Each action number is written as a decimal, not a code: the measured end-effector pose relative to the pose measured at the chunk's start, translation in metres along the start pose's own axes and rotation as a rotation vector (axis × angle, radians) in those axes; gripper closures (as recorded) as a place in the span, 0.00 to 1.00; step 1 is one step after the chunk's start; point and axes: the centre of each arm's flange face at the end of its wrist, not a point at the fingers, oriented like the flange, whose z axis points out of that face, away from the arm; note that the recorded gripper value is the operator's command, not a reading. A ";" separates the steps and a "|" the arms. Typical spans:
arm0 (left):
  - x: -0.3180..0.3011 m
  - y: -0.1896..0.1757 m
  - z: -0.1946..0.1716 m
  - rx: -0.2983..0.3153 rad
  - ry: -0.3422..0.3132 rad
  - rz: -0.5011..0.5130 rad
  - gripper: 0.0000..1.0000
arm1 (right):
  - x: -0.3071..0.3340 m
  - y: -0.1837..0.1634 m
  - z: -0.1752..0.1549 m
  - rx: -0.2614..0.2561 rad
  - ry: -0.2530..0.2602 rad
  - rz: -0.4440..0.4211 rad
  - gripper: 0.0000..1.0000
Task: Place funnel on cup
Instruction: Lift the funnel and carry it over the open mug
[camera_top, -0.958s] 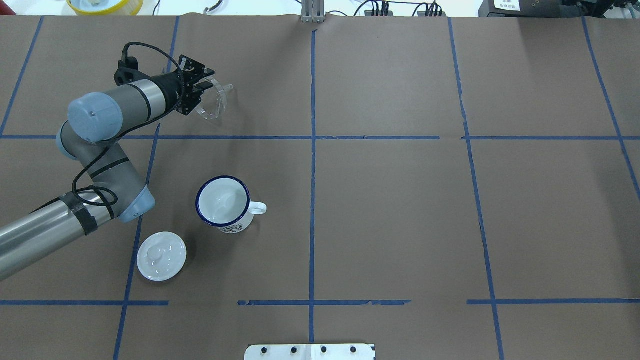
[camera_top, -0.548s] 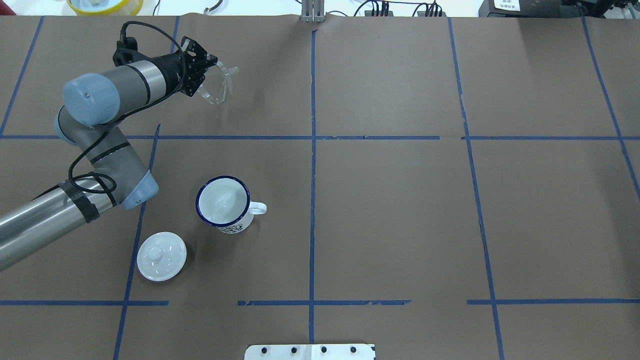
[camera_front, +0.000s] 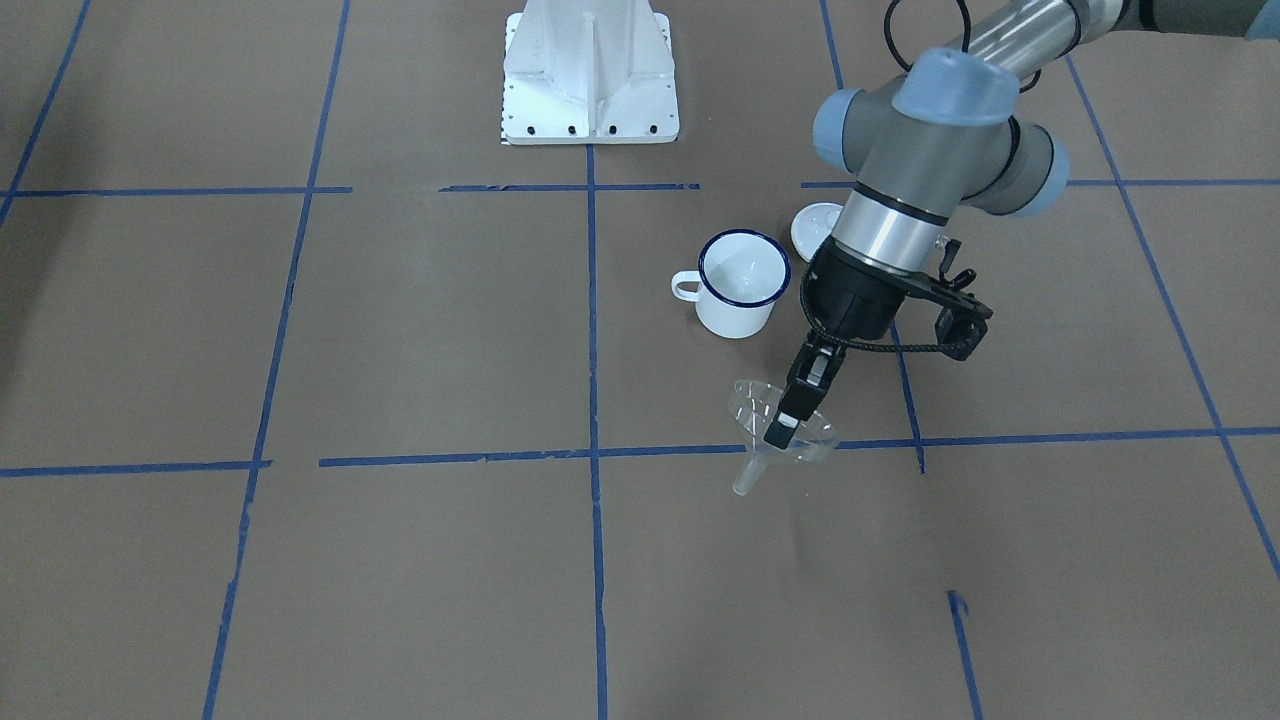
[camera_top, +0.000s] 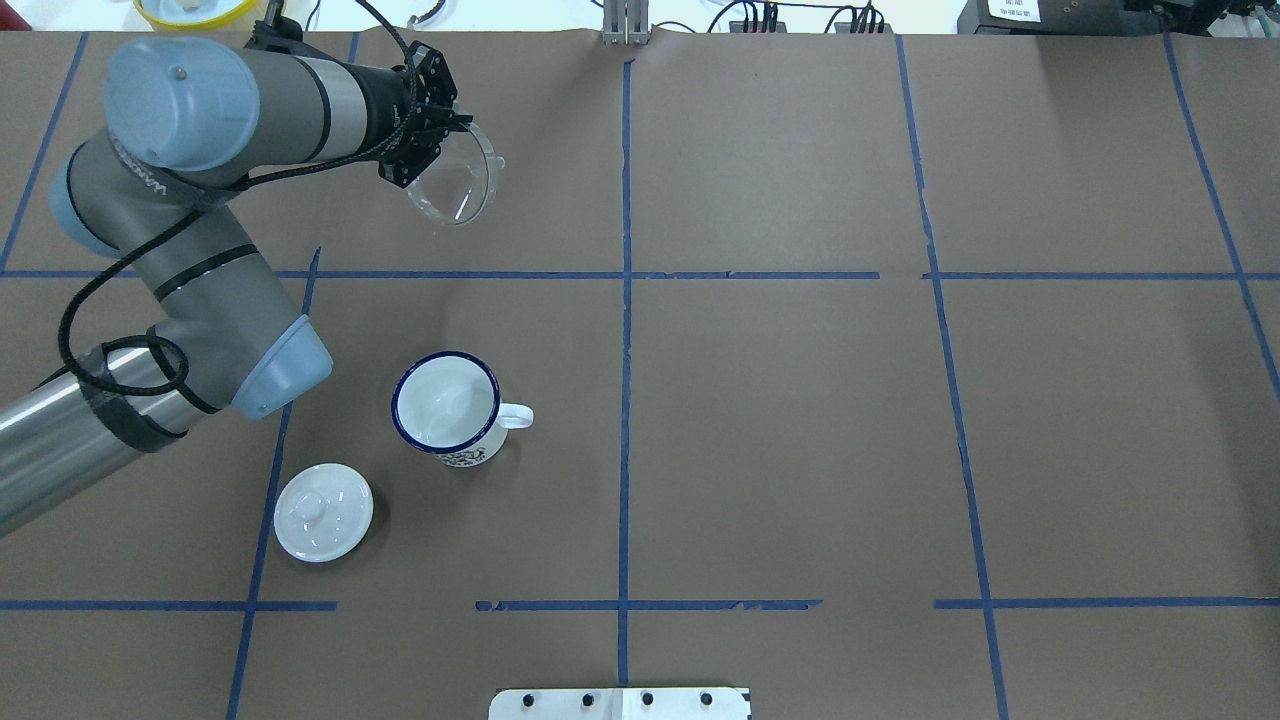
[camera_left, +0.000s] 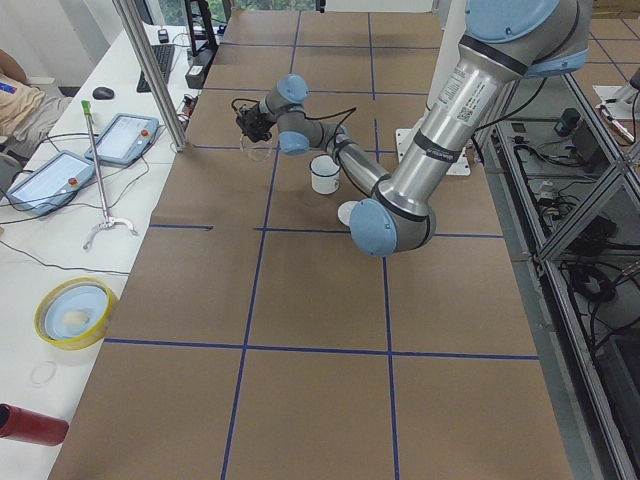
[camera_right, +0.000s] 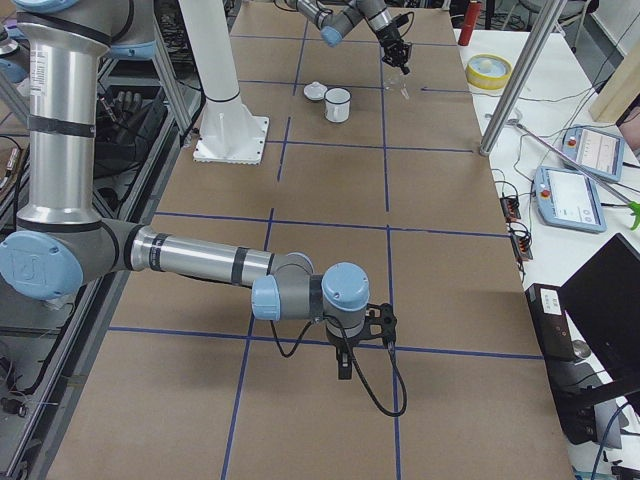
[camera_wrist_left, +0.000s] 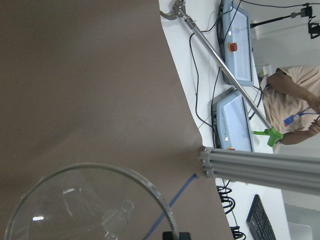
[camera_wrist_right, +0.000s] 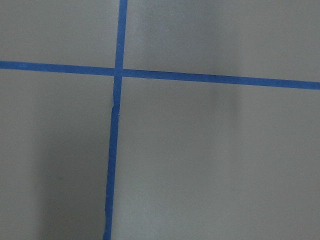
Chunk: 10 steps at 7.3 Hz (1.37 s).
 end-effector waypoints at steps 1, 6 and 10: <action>0.010 0.020 -0.028 0.015 -0.105 0.018 1.00 | 0.000 0.000 0.000 0.000 0.000 0.000 0.00; -0.003 0.078 -0.036 0.029 -0.625 0.115 1.00 | 0.000 0.000 0.000 0.001 -0.001 -0.001 0.00; -0.035 0.118 0.001 -0.007 -0.745 0.197 1.00 | 0.000 0.000 0.000 0.001 0.000 -0.001 0.00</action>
